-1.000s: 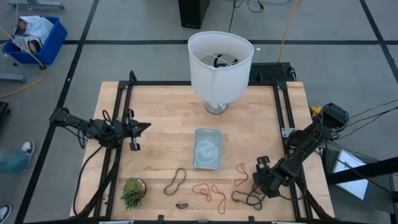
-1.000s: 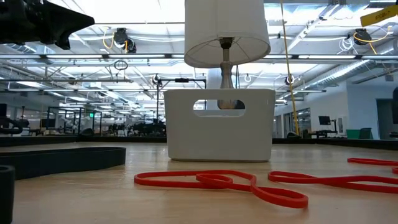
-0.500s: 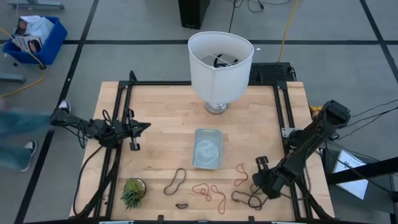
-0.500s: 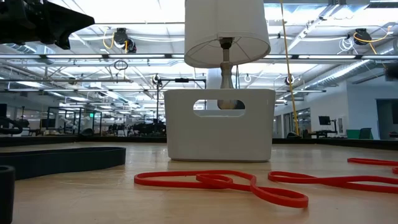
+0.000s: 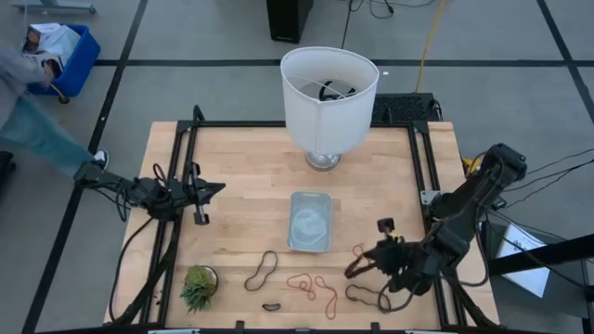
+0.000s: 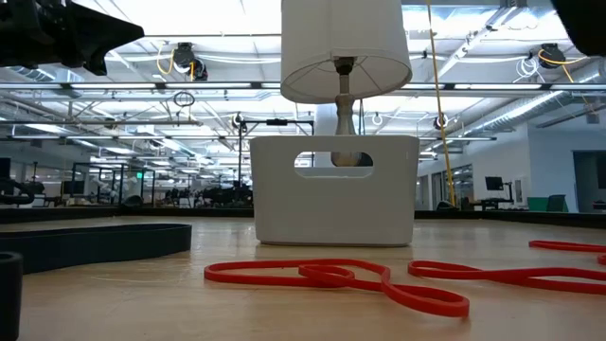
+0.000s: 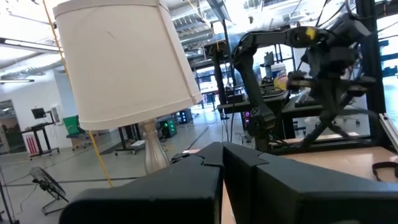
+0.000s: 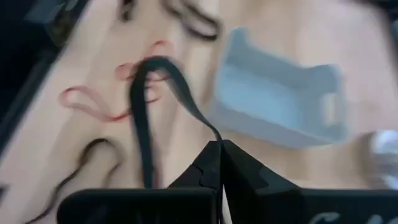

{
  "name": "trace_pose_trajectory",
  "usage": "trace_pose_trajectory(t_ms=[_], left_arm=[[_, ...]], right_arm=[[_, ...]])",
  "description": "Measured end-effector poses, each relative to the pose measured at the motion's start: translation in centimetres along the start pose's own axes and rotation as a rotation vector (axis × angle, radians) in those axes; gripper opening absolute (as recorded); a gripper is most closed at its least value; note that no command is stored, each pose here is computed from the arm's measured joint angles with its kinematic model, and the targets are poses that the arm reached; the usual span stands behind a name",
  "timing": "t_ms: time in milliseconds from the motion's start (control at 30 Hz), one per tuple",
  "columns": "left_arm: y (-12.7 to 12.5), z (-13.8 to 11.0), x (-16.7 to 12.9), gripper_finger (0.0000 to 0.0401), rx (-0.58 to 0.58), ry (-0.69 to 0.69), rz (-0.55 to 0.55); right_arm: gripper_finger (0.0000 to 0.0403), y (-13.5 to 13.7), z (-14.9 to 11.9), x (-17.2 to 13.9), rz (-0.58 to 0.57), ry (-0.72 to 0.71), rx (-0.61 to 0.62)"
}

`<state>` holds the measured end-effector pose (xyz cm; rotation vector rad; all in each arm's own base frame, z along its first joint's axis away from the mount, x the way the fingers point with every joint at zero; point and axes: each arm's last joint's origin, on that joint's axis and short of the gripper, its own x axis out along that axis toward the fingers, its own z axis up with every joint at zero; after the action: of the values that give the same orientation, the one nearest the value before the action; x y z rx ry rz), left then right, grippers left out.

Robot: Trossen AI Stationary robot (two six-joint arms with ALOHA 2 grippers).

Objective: Pick and place rubber bands into bin
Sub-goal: Put the black rubber band into the gray bin

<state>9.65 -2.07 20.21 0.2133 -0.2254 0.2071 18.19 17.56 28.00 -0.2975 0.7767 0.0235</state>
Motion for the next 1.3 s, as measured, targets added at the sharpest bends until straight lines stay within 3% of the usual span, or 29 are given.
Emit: trace_pose_trajectory(t_ms=[267, 467, 733, 967, 1033, 1300], left_arm=[[0.0, 0.0, 0.0, 0.0008, 0.002, -0.001, 0.000], [0.0, 0.0, 0.0, 0.0008, 0.002, -0.001, 0.000], [0.0, 0.0, 0.0, 0.0008, 0.008, -0.001, 0.000], [0.0, 0.0, 0.0, 0.0008, 0.024, 0.000, 0.001], [0.0, 0.0, 0.0, 0.0008, 0.025, 0.000, 0.001], [0.0, 0.0, 0.0, 0.0008, 0.024, 0.000, 0.001]], right_arm=[[0.0000, -2.0, 0.3, 0.5, -0.224, -0.070, 0.011], [0.0000, -2.4, -2.2, 3.2, -0.276, -0.028, 0.007], [0.0000, -4.0, -6.6, 4.2, -0.231, -0.118, 0.074], [0.0000, -6.5, -7.8, 2.7, -0.033, -0.470, 0.114], [0.0000, -7.2, -8.7, 3.0, -0.024, -0.547, 0.129], [0.0000, -9.0, -11.8, 5.0, -0.045, -0.550, 0.224]])
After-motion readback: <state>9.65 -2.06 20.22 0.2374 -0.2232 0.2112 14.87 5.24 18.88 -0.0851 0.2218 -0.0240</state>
